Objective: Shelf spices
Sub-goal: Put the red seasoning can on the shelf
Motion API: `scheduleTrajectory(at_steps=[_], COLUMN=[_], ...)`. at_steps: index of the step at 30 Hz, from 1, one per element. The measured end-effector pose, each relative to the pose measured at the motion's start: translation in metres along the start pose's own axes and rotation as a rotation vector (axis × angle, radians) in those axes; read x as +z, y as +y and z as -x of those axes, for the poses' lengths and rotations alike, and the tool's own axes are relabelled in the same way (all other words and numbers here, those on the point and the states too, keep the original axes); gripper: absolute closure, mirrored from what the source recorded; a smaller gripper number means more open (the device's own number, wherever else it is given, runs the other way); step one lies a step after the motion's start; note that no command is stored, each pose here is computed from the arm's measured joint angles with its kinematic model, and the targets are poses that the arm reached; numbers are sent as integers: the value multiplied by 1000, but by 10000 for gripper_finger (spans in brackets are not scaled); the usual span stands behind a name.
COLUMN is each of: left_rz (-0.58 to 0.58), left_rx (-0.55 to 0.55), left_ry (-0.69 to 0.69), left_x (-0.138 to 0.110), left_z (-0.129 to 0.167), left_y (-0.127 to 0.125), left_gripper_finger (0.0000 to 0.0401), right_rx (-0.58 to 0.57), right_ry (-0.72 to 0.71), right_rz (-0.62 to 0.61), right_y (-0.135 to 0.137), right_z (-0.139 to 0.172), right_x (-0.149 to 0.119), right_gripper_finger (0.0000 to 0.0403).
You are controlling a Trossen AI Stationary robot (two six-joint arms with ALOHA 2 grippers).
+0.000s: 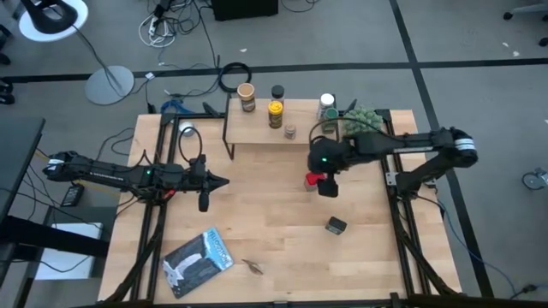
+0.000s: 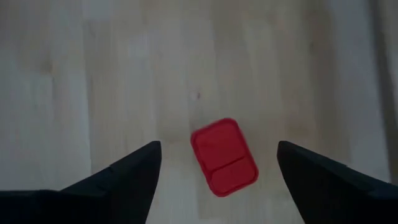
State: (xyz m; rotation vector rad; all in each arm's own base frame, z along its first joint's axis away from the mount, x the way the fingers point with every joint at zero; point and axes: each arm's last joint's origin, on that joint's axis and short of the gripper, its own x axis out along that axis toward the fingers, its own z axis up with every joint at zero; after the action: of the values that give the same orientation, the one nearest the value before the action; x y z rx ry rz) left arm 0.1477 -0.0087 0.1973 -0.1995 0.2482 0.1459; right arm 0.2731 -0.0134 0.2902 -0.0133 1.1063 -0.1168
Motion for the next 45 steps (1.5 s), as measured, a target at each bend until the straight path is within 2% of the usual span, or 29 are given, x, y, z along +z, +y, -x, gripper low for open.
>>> scheduleTrajectory(at_steps=[9,14,23,29,36,45], left_rz=[-1,0,2,-3,-6,-8], left_rx=[-3,-5,-4,-3,0,3], left_ry=[15,15,14,18,27,27], left_x=[-1,-1,-1,-2,-2,-3], left_z=[0,0,0,0,0,0], left_y=[0,0,0,0,0,1], left_gripper_finger=[401,401,401,401,401,401], right_rx=[106,117,115,87,92,88], right_ry=[186,239,307,285,351,359], right_rz=[179,210,198,186,189,162], right_y=[-4,-8,-16,-22,-24,-23], right_z=[-35,-51,-78,-81,-83,-90], right_x=[8,8,8,10,0,-6], right_gripper_finger=[96,101,100,108,110,116])
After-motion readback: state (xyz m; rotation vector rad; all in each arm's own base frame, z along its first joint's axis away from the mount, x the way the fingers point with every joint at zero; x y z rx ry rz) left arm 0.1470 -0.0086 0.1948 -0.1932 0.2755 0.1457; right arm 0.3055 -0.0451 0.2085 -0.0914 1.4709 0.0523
